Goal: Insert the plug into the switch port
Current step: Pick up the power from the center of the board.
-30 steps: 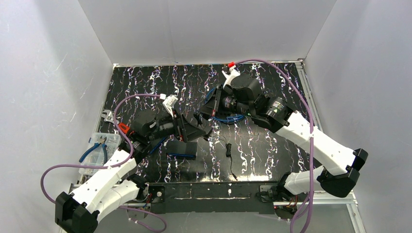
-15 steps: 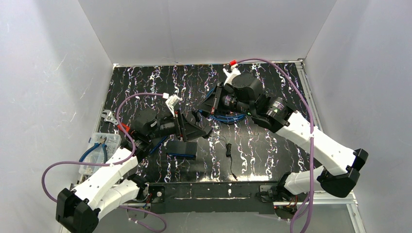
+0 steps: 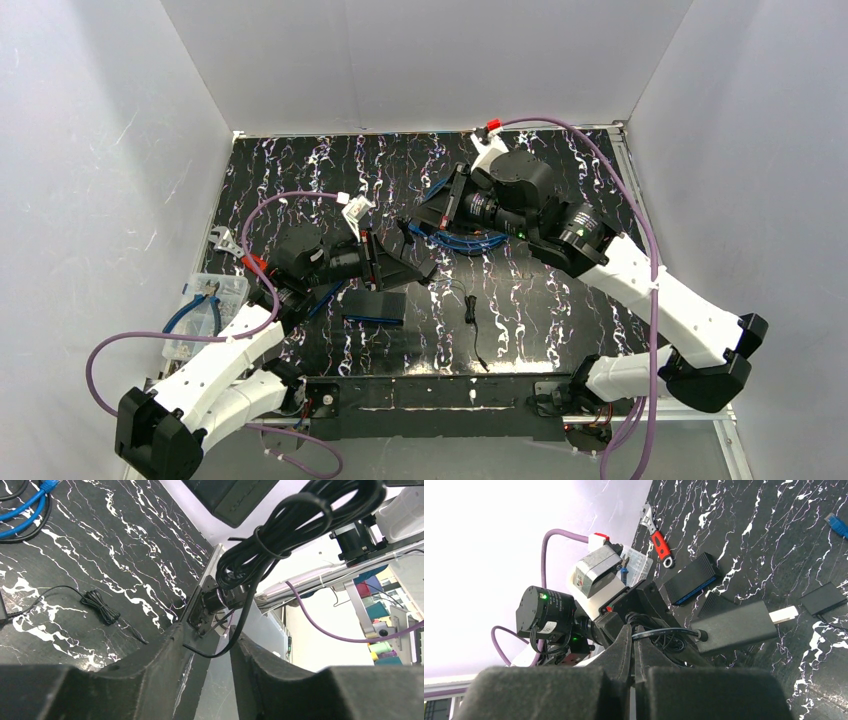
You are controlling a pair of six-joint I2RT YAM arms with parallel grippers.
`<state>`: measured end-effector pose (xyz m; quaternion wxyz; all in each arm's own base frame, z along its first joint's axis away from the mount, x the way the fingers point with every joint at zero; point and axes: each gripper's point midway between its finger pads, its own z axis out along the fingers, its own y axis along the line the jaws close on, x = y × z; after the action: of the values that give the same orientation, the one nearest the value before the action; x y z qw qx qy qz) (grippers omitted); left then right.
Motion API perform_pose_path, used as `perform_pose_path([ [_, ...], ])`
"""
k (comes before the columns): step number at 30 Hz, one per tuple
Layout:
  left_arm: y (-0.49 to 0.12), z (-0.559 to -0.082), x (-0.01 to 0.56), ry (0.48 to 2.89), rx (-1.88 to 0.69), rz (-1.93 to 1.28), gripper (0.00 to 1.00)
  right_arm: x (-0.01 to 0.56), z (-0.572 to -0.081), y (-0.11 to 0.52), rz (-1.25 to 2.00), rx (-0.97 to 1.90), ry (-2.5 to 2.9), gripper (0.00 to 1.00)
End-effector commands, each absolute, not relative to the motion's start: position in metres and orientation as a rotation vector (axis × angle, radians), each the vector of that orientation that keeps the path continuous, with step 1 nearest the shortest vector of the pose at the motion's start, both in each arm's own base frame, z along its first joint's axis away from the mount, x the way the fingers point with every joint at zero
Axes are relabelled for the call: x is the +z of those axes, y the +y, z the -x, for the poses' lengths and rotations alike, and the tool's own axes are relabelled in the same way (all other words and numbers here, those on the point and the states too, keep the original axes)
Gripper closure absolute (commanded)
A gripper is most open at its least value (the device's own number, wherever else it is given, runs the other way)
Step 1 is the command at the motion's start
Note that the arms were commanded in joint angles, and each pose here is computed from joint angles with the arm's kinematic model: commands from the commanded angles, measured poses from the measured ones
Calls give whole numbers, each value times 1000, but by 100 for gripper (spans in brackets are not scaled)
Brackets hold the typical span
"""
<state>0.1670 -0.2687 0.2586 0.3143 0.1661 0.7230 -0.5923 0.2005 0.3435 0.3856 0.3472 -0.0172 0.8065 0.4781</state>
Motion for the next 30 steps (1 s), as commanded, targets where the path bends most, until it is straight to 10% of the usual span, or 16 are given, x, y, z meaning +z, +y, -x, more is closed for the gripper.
perform_pose_path([
  [1, -269, -161, 269, 1864, -1578, -488, 70, 411, -203, 339, 8, 1290, 1991, 99],
  [5, -270, -163, 269, 1872, -1577, -482, 100, 406, -203, 338, 3, 1286, 1997, 99],
  [30, -274, -117, 239, 2249, -1800, -659, 100, 263, -191, 265, -159, 954, 2185, 99],
])
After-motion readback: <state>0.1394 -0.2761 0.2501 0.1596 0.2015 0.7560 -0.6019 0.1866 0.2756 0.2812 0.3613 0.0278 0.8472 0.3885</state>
